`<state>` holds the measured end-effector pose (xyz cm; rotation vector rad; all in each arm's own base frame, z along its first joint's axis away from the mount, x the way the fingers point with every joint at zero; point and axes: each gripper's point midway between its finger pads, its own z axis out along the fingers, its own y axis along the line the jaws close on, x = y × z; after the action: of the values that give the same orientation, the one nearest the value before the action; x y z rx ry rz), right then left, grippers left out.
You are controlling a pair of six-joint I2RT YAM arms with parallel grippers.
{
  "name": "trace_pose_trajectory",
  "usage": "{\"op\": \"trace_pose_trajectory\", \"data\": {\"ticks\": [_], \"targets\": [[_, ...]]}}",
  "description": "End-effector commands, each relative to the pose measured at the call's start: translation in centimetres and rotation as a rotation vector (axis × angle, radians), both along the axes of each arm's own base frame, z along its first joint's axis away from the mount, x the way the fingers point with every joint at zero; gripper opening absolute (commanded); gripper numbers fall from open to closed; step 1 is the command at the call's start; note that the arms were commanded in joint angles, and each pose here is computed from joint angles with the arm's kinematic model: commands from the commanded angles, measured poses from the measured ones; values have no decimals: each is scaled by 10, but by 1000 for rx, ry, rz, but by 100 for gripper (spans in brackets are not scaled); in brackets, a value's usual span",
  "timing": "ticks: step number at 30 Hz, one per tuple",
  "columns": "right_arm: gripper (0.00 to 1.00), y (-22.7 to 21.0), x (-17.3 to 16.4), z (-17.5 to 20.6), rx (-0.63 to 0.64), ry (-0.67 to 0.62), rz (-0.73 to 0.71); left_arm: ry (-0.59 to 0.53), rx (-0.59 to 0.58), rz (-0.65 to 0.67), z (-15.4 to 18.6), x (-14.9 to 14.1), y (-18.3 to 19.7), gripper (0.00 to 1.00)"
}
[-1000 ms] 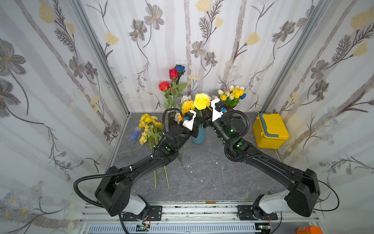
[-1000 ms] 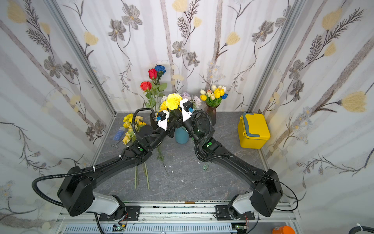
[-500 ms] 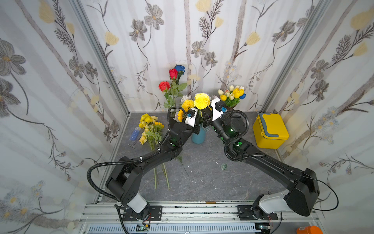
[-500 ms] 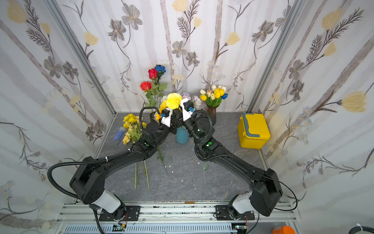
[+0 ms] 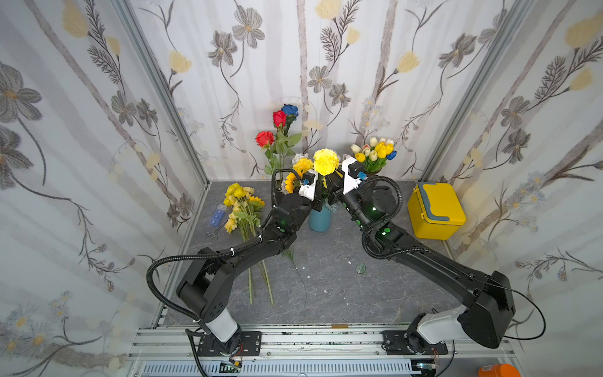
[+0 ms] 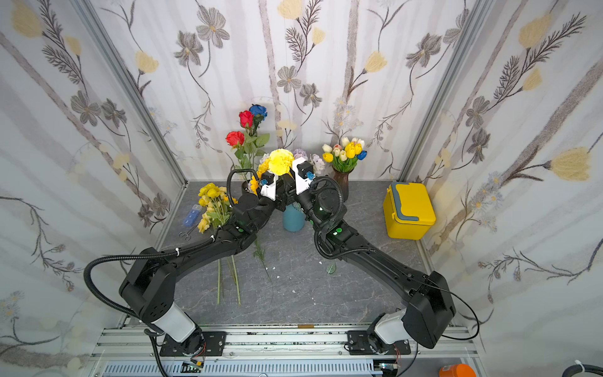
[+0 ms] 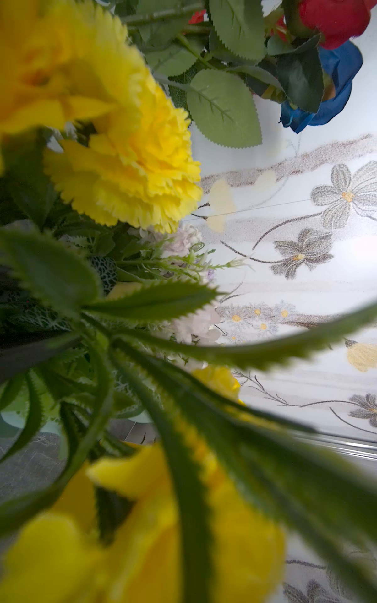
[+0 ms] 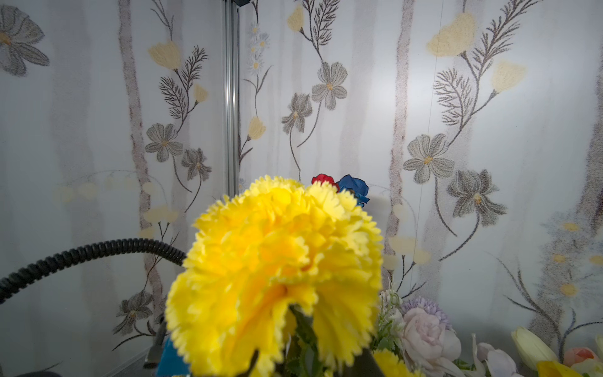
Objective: Pick out yellow flowers from the vase
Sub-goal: Pick up the flower from the vase.
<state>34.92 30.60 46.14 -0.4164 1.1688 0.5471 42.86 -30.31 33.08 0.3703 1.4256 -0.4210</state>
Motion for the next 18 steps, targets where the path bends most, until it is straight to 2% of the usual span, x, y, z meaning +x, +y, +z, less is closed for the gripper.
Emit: {"op": "trace_pose_trajectory", "data": {"ticks": [1,8,18], "targets": [[24,0,-4,13,35,-36,16,-47,-20,10,16,2,1,21],[24,0,-3,12,35,-30,15,-49,-12,4,17,2,-1,11],[24,-3,-3,15,42,-31,5,-70,-18,-20,25,-16,7,9]]}}
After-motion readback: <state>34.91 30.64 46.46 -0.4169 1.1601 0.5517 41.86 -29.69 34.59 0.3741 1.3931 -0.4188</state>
